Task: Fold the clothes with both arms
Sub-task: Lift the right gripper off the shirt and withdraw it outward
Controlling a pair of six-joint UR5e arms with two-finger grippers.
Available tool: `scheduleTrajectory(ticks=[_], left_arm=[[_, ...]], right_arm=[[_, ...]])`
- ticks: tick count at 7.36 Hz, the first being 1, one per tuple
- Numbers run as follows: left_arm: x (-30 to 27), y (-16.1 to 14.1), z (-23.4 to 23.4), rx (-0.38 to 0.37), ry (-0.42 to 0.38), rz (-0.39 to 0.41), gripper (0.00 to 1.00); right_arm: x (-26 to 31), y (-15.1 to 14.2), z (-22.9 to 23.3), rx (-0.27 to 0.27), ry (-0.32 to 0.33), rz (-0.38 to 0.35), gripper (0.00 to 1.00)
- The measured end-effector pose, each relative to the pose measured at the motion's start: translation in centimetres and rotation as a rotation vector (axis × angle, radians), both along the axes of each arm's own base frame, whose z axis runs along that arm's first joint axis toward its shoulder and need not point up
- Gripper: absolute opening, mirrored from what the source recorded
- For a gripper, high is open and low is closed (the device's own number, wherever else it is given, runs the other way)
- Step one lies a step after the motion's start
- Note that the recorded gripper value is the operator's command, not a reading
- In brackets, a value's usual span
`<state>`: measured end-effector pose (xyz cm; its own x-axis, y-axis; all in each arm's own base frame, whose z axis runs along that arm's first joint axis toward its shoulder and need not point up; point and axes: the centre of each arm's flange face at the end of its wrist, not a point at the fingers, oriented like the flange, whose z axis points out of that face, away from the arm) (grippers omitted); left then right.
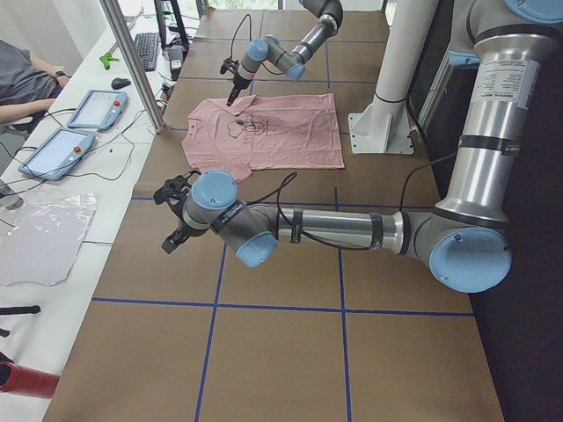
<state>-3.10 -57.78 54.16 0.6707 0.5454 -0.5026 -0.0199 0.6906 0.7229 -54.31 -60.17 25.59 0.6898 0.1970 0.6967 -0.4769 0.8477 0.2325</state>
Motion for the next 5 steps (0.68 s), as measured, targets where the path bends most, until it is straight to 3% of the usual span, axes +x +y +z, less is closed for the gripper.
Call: scheduleTrajectory(ticks=[3,5], left_arm=[[2.9,0.5,-1.2,0.099,0.023,0.03,1.0],[7.0,0.7,-1.9,0.093,0.061,0.024,1.0]], right_arm=[[6.2,-4.3,0.0,0.003,-0.007,-0.157,1.0],[16.7,-7.2,3.5,0.049,-0.02,-0.329,1.0]])
